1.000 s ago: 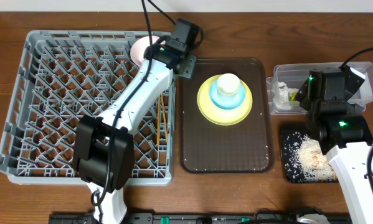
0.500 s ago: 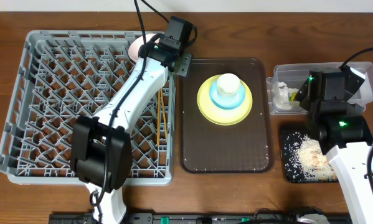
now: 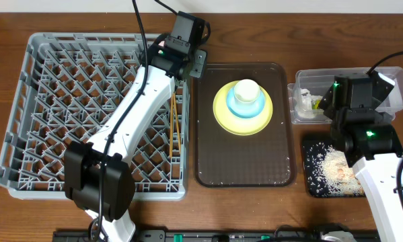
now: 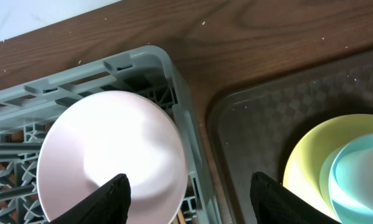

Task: Sort waste into correct bins and load items into the dishwasher rack

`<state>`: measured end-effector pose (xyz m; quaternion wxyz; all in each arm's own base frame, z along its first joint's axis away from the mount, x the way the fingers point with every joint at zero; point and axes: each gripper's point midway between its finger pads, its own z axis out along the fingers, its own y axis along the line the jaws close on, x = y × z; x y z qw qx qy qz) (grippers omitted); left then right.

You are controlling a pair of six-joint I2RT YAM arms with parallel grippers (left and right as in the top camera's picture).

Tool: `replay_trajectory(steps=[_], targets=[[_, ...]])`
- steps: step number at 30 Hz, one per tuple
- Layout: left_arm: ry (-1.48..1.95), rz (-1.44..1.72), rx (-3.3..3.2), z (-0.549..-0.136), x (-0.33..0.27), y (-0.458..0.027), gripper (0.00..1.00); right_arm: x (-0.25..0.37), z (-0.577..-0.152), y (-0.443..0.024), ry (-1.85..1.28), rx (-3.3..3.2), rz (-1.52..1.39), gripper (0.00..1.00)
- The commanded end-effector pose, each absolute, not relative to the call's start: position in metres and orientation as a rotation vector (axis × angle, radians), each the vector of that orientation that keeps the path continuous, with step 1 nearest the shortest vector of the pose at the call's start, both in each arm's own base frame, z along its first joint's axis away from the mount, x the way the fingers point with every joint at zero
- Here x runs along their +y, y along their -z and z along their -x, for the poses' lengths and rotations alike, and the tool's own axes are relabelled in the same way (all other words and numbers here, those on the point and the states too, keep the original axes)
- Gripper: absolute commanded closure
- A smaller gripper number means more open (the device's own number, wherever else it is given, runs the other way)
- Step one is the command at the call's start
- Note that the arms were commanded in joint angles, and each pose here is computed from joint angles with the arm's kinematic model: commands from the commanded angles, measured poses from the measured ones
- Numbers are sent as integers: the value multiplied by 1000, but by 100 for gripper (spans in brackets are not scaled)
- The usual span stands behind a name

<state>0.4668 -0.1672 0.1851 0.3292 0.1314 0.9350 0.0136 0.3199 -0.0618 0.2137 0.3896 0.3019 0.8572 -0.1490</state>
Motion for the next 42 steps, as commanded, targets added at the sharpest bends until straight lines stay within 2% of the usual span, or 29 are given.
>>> replay_trajectory(steps=[1,13,20,25,30,32,34,36,37,38,42], targets=[[-50,-349,2479,-466,-165,-170,36,-65,-319,-221,381,2150,-790,1],[-86,-376,2573,-468,-166,-123,49,-65,-319,-221,381,2150,-790,1],[-101,-372,2572,-469,-164,-122,59,-65,-319,-221,381,2150,-790,1],[-101,-373,2572,-469,-164,-122,71,-65,-319,-221,381,2150,-790,1],[-105,-373,2577,-468,-162,-122,71,-65,-319,-221,381,2150,-790,1],[-107,-374,2582,-467,-162,-121,64,-65,-319,-221,381,2150,-790,1],[-109,-377,2588,-466,-161,-120,46,-65,-319,-221,381,2150,-790,1],[-111,-377,2593,-465,-160,-120,33,-65,-319,-221,381,2150,-790,1],[-112,-375,2594,-465,-160,-119,16,-65,-319,-221,381,2150,-790,1],[-112,-375,2594,-465,-160,-119,3,-65,-319,-221,381,2150,-790,1],[-112,-375,2594,-465,-160,-120,2,-65,-319,-221,381,2150,-790,1]])
